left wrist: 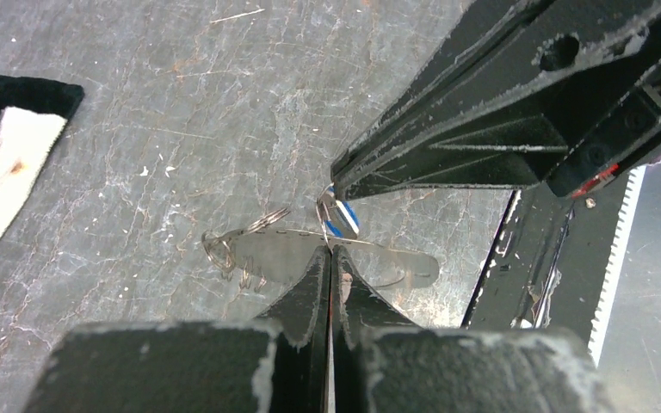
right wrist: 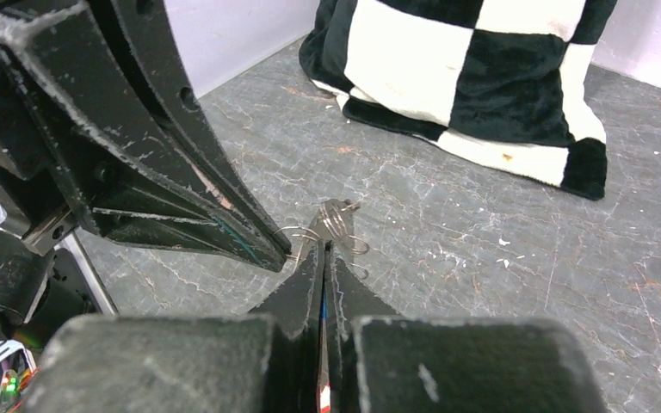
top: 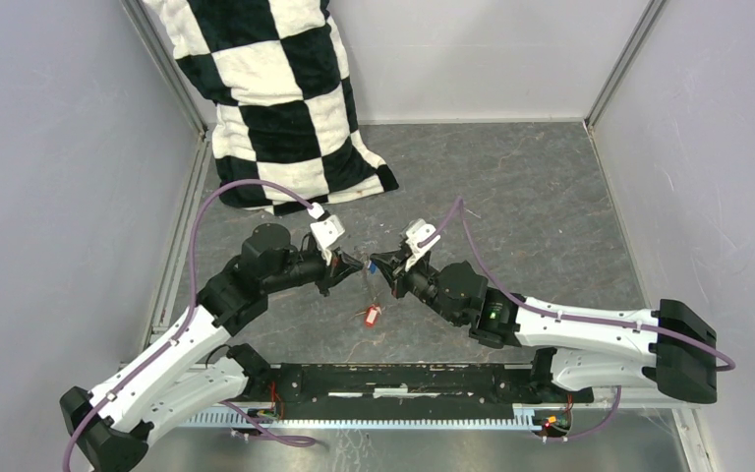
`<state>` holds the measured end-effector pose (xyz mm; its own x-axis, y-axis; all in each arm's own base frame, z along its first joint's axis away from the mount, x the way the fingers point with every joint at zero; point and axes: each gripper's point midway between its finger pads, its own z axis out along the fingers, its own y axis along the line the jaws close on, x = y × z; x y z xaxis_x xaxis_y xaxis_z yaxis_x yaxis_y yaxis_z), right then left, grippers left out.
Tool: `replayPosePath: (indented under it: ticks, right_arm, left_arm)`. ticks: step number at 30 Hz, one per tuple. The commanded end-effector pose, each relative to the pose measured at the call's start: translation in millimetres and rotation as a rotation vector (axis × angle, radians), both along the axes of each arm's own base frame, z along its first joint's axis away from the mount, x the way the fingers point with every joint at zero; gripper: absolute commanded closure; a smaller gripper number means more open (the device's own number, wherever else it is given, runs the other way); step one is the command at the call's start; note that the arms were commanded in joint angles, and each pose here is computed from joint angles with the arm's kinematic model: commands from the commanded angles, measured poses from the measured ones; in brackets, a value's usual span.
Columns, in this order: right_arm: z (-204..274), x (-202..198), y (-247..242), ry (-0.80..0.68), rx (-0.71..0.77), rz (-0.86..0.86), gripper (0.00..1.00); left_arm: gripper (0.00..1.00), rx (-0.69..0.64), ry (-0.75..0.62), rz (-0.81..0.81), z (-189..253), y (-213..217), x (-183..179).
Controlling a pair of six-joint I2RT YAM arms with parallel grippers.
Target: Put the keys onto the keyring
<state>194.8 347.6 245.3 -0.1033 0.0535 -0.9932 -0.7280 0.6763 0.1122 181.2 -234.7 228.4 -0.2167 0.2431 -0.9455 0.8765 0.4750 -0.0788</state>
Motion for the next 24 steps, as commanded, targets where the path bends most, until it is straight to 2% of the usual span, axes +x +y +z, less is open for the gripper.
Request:
replayPosePath:
  ticks: [1,24]
  right_arm:
    - [18,2,-7,0.001,0.074,-0.034,1.0]
    - [15,-5,-9,0.043,0.124,-0.014,1.0]
  left_arm:
    - [0.98,-0.042,-0.117,-0.061,20,-5,-3]
    - [0.98,-0.147,-0.326,-0.124,66,-5,-13]
